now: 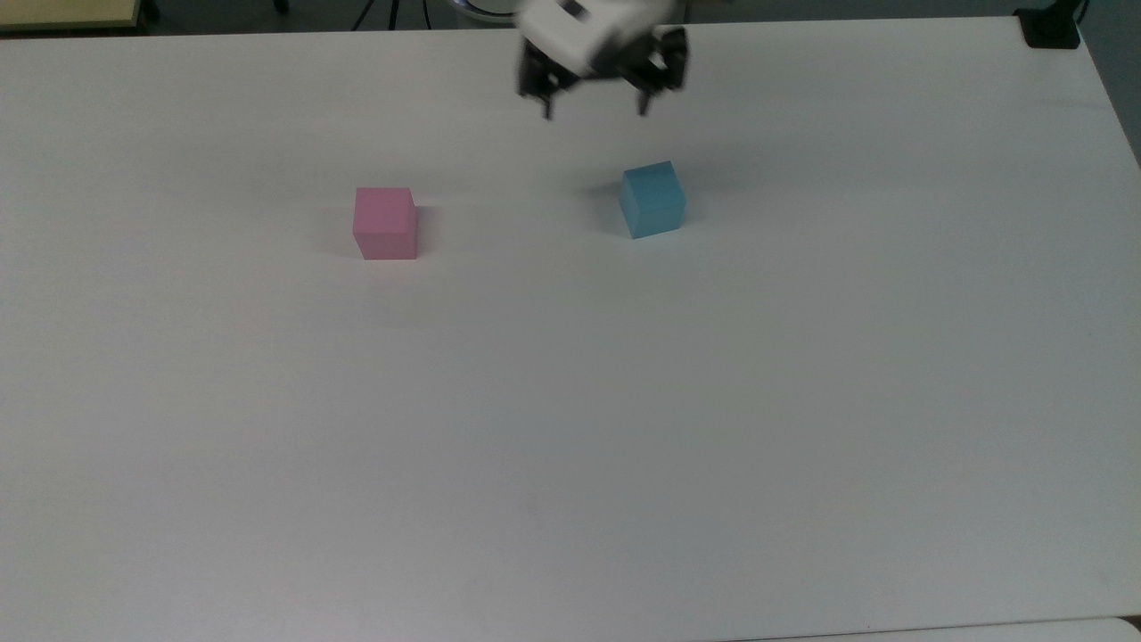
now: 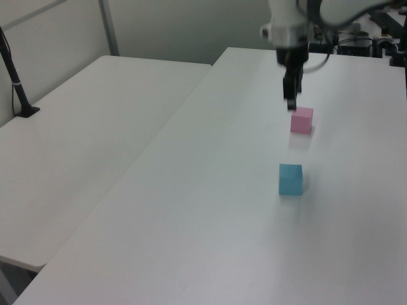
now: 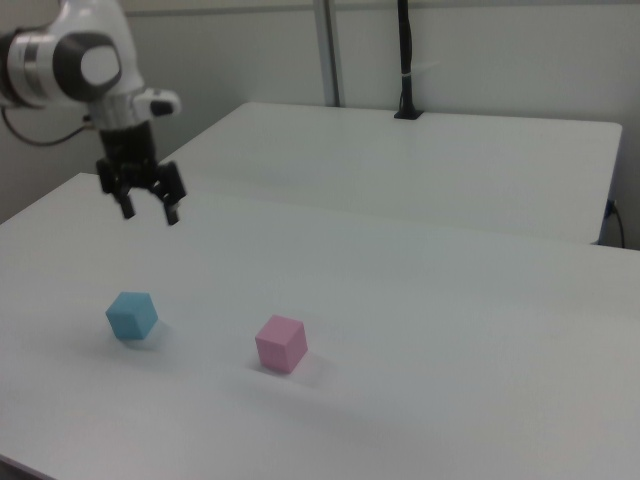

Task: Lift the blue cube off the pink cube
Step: 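Set the light-blue cube on the table, open and raise the gripper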

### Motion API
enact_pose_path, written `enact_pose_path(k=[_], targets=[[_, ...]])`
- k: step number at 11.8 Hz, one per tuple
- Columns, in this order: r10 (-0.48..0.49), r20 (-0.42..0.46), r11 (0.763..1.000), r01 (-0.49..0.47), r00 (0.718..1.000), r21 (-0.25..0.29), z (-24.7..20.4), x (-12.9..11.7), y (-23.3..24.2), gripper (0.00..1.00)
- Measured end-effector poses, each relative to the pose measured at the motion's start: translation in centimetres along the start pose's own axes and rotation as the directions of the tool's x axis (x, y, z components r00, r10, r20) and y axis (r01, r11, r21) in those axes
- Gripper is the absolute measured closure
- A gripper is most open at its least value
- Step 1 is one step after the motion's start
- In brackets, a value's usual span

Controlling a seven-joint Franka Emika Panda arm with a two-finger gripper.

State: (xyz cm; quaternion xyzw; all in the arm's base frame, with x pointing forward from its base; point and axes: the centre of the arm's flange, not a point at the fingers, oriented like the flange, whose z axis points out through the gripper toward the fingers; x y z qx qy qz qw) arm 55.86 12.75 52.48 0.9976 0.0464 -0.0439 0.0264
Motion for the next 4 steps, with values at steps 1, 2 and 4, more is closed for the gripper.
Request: enact_pose_path(k=[1,2,4], targets=[[0.029,-0.021,1.000,-0.028,0.999,0.008,-2.4,-0.6,3.7,0.00],[0.041,-0.033,0.999,-0.040,0.999,0.013,-3.4,-1.0,7.2,0.00],[0.089,-0.029,0.996,-0.089,0.996,0.019,-3.1,-1.2,12.8,0.00]])
